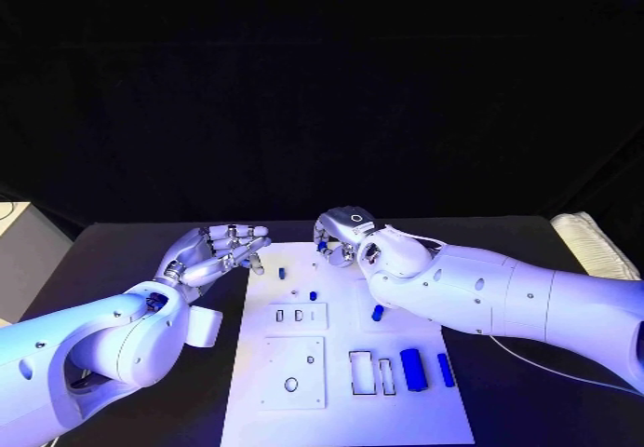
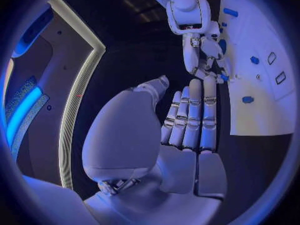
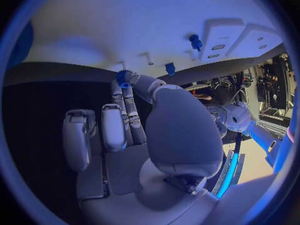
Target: Assemble the parts on the task board
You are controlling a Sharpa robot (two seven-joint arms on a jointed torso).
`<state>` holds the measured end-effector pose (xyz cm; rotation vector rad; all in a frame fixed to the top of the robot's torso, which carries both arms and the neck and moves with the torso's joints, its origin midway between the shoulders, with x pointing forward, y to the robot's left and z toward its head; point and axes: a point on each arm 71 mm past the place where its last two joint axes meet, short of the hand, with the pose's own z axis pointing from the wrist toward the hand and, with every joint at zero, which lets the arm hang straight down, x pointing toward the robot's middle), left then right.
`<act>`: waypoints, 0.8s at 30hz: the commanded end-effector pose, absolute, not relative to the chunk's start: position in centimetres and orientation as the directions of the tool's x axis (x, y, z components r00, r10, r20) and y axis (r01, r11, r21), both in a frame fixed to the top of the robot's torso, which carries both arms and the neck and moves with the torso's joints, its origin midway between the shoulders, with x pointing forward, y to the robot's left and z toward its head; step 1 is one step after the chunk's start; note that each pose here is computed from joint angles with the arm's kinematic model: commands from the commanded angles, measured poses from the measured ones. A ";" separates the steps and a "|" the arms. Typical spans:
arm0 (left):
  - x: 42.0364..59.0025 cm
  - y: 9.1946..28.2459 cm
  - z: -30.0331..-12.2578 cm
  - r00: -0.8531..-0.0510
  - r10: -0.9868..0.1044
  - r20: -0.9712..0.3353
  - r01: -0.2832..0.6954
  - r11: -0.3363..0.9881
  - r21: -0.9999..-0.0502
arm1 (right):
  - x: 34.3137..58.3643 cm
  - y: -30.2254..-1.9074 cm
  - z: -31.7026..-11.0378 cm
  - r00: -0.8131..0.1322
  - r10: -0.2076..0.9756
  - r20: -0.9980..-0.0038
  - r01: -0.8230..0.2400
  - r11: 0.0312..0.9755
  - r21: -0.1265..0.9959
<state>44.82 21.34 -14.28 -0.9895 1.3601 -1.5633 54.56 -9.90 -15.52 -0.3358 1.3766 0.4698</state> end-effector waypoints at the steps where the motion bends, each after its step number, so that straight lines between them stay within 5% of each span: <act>1: 44.8 21.2 -14.0 -0.372 -0.927 0.050 0.092 -0.090 -0.992 | 54.5 -9.8 -15.6 0.123 0.122 -0.985 -0.513 0.858 0.042; 24: 45.1 21.5 -13.5 -0.366 -0.930 0.043 0.103 -0.087 -0.991 | 54.8 -9.5 -15.9 0.099 0.112 -0.989 -0.513 0.857 0.045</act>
